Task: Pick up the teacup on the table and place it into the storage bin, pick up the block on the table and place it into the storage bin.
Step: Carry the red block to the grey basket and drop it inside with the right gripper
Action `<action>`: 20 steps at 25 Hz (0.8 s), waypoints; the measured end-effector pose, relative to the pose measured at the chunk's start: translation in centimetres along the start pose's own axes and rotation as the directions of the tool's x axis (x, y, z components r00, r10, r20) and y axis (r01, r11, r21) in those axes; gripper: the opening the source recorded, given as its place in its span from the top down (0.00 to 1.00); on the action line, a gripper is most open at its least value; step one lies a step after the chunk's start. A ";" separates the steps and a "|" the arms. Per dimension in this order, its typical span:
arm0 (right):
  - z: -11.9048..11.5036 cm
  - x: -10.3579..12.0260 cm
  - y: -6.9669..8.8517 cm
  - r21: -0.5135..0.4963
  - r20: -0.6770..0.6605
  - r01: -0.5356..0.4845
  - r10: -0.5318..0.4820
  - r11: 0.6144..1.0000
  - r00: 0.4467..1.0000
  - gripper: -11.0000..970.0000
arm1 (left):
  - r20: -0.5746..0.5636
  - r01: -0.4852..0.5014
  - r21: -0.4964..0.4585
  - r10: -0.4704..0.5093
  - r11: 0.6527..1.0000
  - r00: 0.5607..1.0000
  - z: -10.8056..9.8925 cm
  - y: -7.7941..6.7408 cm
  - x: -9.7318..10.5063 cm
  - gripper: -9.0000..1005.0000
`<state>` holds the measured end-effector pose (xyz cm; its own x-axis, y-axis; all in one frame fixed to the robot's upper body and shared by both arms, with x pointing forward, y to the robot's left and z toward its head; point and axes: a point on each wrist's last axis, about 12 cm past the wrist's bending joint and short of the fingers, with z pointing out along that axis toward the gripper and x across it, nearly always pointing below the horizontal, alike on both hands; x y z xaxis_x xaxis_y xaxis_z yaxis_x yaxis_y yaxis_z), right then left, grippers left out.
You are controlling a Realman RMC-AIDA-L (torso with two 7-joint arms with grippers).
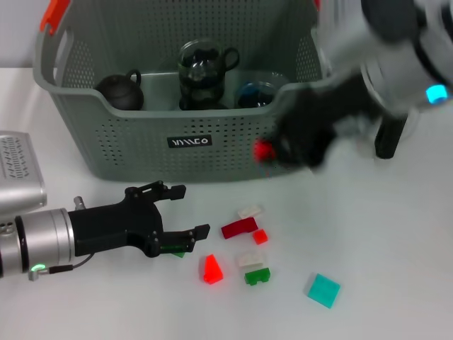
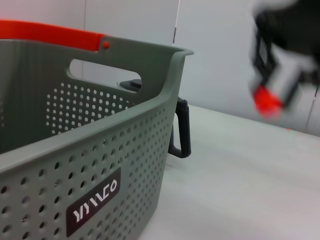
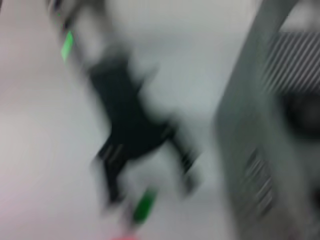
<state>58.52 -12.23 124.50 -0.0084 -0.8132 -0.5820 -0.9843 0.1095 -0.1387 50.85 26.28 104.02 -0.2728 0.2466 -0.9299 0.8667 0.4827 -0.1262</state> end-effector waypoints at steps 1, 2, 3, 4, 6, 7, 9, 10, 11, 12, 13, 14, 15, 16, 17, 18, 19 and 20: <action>-0.5 -1.2 -0.8 0.032 0.044 -0.003 0.001 0.999 0.999 0.69 | 0.001 0.000 0.002 0.000 1.000 1.000 0.0 0.0 0.0 0.13; -0.9 -2.3 -1.7 0.072 0.093 -0.020 0.013 0.997 0.996 0.68 | 0.003 0.000 0.006 0.000 1.000 1.000 0.0 -0.1 0.0 0.13; -1.1 -3.0 -2.3 0.101 0.126 -0.036 0.023 0.994 0.992 0.68 | 0.004 -0.001 0.007 0.001 1.000 1.000 0.0 -0.1 -0.1 0.13; -1.2 -3.8 -3.2 0.137 0.165 -0.061 0.038 0.989 0.986 0.67 | 0.004 -0.002 0.009 0.002 1.000 1.000 0.0 -0.1 -0.1 0.13; -1.2 -5.1 -4.7 0.194 0.227 -0.108 0.063 0.975 0.972 0.66 | 0.005 -0.003 0.010 0.003 1.000 1.000 0.0 -0.1 -0.1 0.13; -1.1 -5.6 -5.4 0.212 0.245 -0.126 0.072 0.969 0.967 0.66 | 0.005 -0.004 0.010 0.004 1.000 1.000 0.0 0.0 -0.2 0.13; -0.6 -6.1 -6.5 0.236 0.262 -0.154 0.090 0.960 0.961 0.65 | 0.005 -0.007 0.010 0.007 1.000 1.000 0.0 0.0 -0.2 0.13; -0.3 -6.2 -7.0 0.246 0.263 -0.167 0.100 0.955 0.960 0.65 | 0.005 -0.010 0.010 0.010 1.000 1.000 0.0 0.1 -0.3 0.13; 0.1 -6.3 -7.4 0.252 0.258 -0.177 0.110 0.951 0.960 0.64 | 0.005 -0.013 0.008 0.013 1.000 1.000 0.0 0.1 -0.3 0.13; 0.5 -6.2 -7.9 0.267 0.251 -0.188 0.120 0.945 0.960 0.64 | 0.005 -0.016 0.007 0.016 1.000 1.000 -0.1 0.2 -0.4 0.13; 0.9 -6.0 -8.2 0.284 0.243 -0.195 0.126 0.939 0.962 0.63 | 0.005 -0.020 0.006 0.020 1.000 1.000 -0.1 0.2 -0.5 0.13; 1.3 -5.8 -8.5 0.299 0.231 -0.203 0.135 0.932 0.963 0.63 | 0.004 -0.023 0.005 0.023 1.000 1.000 -0.2 0.2 -0.5 0.13; 1.5 -5.6 -8.9 0.321 0.223 -0.205 0.137 0.925 0.965 0.62 | 0.005 -0.024 0.005 0.024 1.000 1.000 -0.2 0.2 -0.5 0.13; 1.7 -5.4 -9.0 0.331 0.219 -0.208 0.139 0.921 0.966 0.62 | 0.008 -0.025 0.005 0.025 1.000 1.000 -0.4 0.3 -0.6 0.13; 1.7 -5.3 -9.2 0.344 0.220 -0.210 0.139 0.915 0.966 0.62 | 0.010 -0.025 0.003 0.025 1.000 1.000 -0.5 0.3 -0.6 0.13; 1.7 -5.2 -9.3 0.354 0.223 -0.212 0.138 0.911 0.965 0.61 | 0.015 -0.023 0.002 0.023 1.000 1.000 -0.6 0.3 -0.6 0.13; 1.6 -5.1 -9.4 0.361 0.229 -0.214 0.136 0.907 0.964 0.61 | 0.018 -0.023 0.001 0.023 1.000 1.000 -0.6 0.4 -0.7 0.13; 1.4 -5.0 -9.4 0.366 0.237 -0.216 0.134 0.905 0.962 0.60 | 0.023 -0.021 0.002 0.021 1.000 1.000 -0.7 0.3 -0.7 0.13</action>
<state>68.08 -8.41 127.59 -0.0979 -0.6322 -0.7686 -0.8243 0.4843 -0.2933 51.03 26.89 104.87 -0.2446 0.2376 -0.9400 0.8733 0.4752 -0.1072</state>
